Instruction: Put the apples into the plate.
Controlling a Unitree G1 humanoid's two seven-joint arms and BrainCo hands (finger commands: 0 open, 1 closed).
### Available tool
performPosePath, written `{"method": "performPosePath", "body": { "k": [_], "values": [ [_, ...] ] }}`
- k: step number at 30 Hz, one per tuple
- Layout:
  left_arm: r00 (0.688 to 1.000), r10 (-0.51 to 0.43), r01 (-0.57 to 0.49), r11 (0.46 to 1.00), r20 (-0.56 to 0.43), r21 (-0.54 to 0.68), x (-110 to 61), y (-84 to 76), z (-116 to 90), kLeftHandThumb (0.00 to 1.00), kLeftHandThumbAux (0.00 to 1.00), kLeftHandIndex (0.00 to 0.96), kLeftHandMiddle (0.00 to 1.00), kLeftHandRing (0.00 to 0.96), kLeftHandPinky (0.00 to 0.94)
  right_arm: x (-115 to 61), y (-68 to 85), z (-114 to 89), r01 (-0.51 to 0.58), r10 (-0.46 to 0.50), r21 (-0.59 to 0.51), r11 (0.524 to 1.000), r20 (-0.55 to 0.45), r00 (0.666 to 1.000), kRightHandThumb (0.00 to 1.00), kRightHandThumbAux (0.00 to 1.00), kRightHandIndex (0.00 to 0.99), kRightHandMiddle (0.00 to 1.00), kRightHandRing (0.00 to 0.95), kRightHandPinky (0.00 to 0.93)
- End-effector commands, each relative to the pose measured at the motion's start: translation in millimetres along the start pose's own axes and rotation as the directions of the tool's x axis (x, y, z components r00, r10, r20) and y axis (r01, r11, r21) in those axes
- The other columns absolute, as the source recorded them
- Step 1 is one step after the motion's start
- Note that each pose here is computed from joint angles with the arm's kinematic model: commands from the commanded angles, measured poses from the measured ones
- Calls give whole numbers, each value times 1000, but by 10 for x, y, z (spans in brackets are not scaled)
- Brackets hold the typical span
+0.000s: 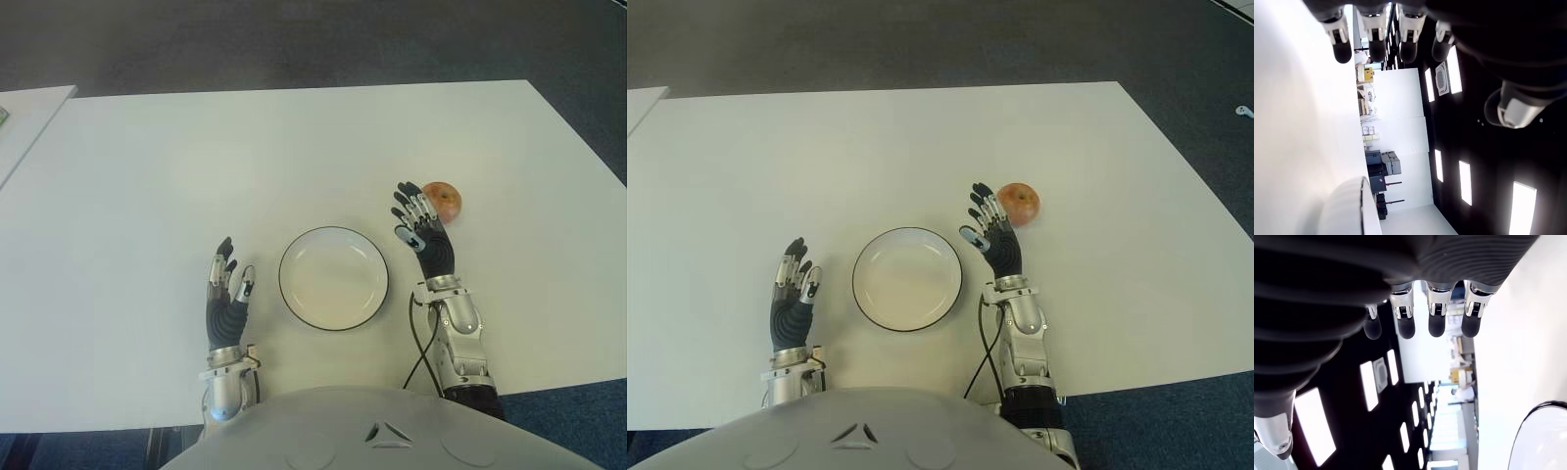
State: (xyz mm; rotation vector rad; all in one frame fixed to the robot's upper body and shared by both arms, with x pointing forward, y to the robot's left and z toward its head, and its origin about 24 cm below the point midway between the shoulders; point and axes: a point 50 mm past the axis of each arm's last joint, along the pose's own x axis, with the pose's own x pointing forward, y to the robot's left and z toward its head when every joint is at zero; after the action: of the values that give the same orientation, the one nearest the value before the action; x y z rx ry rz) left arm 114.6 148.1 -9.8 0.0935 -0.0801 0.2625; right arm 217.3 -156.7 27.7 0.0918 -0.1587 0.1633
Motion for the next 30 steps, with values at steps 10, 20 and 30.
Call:
{"method": "performPosePath", "body": {
  "k": [10,20,30],
  "values": [
    [999,14,-15,1000,-33,-9,-5,-70,-39,86,399,0,0,0,0,223,-76,202,-44,62,-170,984,97,993,260,577,57,2,0,9],
    [999,13,-14,1000,-43,-9,11,-82,-61,82,379,0,0,0,0,523,-180,416,-56,146,-403,913,196,970,207,594,15,0,0,18],
    [999,13,-13,1000,-43,-18,19,-101,-63,84,376,0,0,0,7,824,-507,558,-22,288,-856,517,150,946,333,520,43,2,0,7]
  ]
}}
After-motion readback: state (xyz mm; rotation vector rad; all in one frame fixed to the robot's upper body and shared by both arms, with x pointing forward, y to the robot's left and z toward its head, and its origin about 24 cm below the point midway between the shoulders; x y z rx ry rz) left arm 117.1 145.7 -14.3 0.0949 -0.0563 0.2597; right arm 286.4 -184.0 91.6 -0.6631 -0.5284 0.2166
